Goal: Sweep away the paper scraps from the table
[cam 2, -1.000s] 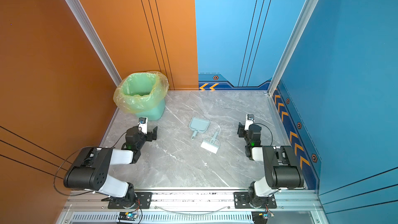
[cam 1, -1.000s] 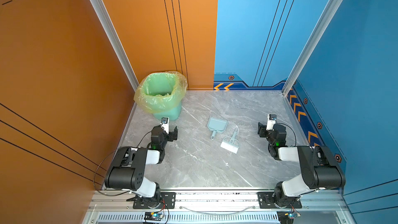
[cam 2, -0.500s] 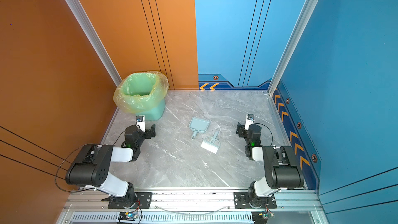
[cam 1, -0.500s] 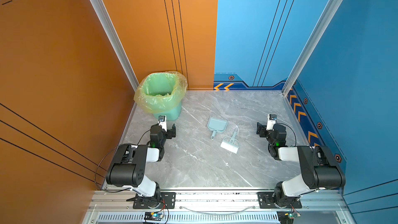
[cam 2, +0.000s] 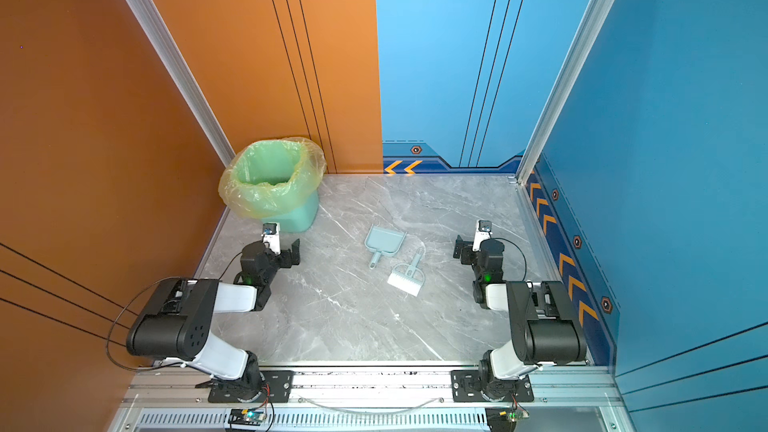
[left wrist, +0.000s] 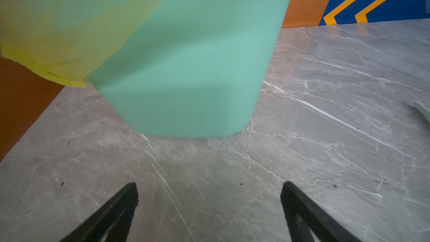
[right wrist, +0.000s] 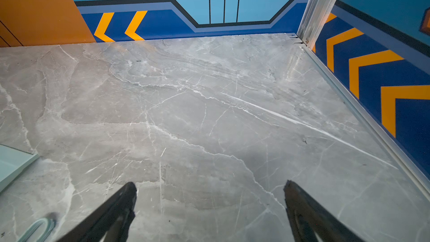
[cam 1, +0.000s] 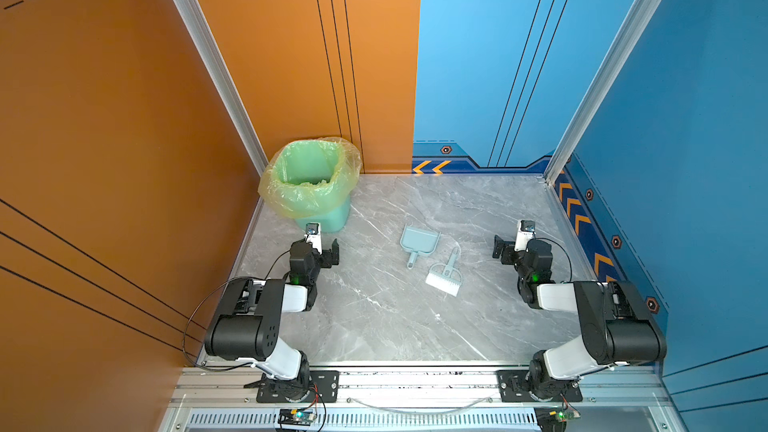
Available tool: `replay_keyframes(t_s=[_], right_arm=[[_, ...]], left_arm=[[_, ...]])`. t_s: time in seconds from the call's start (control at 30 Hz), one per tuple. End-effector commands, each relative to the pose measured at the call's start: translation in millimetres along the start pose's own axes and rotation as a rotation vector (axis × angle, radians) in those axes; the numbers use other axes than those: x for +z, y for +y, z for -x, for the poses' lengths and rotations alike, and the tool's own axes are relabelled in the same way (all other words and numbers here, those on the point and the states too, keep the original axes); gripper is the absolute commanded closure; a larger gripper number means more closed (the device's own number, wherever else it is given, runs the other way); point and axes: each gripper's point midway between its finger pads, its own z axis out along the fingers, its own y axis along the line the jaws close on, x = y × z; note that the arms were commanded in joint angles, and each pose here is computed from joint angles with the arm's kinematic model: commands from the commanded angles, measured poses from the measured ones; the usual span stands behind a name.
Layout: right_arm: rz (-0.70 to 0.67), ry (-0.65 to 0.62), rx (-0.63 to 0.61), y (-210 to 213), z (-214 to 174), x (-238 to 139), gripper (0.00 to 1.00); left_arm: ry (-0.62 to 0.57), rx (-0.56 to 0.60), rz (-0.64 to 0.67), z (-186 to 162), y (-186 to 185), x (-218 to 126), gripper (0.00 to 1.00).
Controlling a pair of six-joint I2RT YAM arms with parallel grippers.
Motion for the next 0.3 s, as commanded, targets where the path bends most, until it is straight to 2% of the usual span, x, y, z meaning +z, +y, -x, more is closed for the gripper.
replay_keyframes(t_s=[0.0, 0.27], right_arm=[[-0.015, -0.003, 0.004, -1.0, -0.4, 0.3, 0.0], [-0.018, -0.004, 0.004, -1.6, -0.3, 0.3, 0.0]], left_arm=[[0.002, -0.014, 0.023, 1.8, 5.9, 3.0, 0.02], [0.0, -0.021, 0.018, 2.6, 6.8, 2.9, 0.02]])
